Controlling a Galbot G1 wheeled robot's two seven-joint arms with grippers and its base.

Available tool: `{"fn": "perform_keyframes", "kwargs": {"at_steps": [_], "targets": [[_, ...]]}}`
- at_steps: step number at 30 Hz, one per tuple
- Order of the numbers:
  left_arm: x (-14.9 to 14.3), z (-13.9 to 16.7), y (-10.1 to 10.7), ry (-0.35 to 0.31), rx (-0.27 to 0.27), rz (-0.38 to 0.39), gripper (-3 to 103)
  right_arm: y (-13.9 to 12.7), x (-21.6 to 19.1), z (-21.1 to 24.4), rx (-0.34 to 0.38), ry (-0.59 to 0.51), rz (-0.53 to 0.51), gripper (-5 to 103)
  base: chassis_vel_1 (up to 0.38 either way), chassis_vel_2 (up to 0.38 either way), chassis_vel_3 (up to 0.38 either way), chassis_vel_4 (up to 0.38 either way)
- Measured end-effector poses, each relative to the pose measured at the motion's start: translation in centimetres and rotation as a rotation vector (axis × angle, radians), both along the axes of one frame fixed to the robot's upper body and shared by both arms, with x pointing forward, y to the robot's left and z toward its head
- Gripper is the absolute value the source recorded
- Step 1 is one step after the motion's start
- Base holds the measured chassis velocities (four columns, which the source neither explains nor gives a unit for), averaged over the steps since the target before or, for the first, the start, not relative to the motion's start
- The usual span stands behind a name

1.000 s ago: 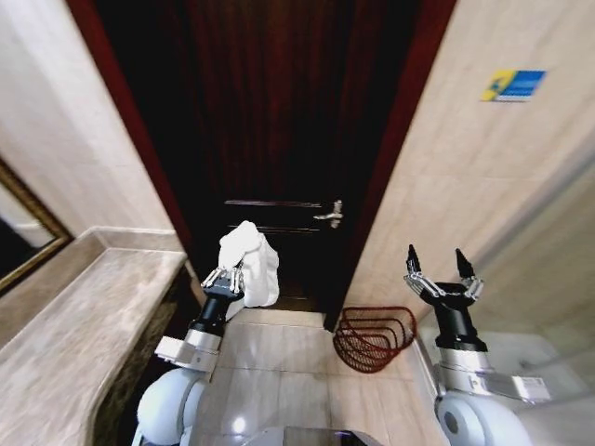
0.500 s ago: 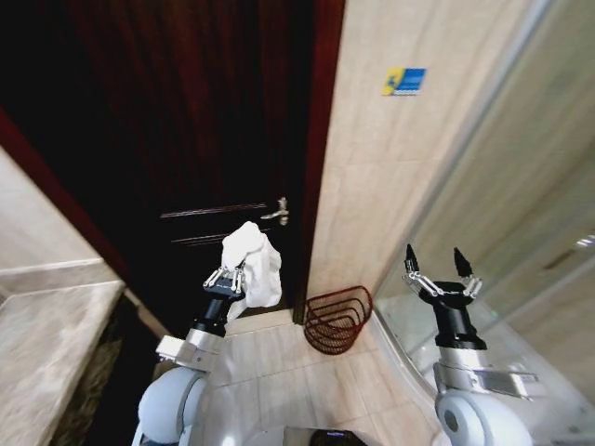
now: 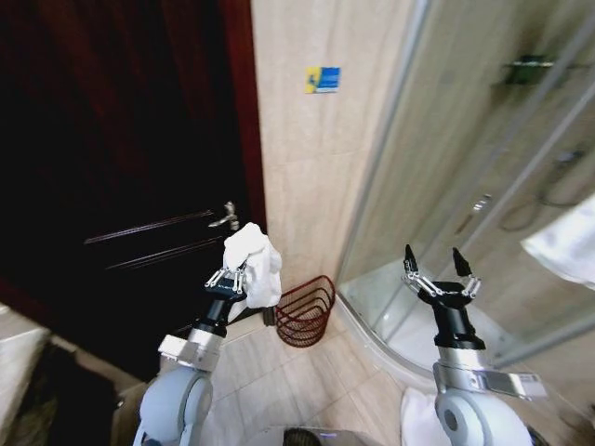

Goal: Discard the used towel into the hamper.

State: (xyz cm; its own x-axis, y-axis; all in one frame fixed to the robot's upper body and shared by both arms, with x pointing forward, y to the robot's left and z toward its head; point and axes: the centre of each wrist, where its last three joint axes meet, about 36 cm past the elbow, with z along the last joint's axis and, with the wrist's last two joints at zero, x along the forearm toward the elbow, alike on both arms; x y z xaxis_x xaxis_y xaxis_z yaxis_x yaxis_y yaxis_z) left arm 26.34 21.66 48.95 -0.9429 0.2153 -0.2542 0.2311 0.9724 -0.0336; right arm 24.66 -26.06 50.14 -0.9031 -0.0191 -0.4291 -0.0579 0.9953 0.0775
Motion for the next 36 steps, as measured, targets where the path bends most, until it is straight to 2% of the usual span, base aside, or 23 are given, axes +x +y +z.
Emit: {"fn": "perform_keyframes", "kwargs": {"at_steps": [16,23,36], "targets": [[1.8,-2.4,0.8,0.048,0.026,-0.032,10,0.0,-0.3,0.2,-0.004,-0.009,-0.003,100,-0.071,-0.070,-0.071,-0.071],[3.4,-6.0,1.9,0.091,0.067,-0.045,10,0.2,-0.4,0.4,-0.024,-0.023,-0.007,100,0.000,0.000,0.000,0.000],[5.1,-10.7,3.3,0.195,0.094,-0.077,10,0.4,0.0,0.1,-0.055,-0.063,-0.038,100,-0.037,0.038,0.037,-0.033]]}}
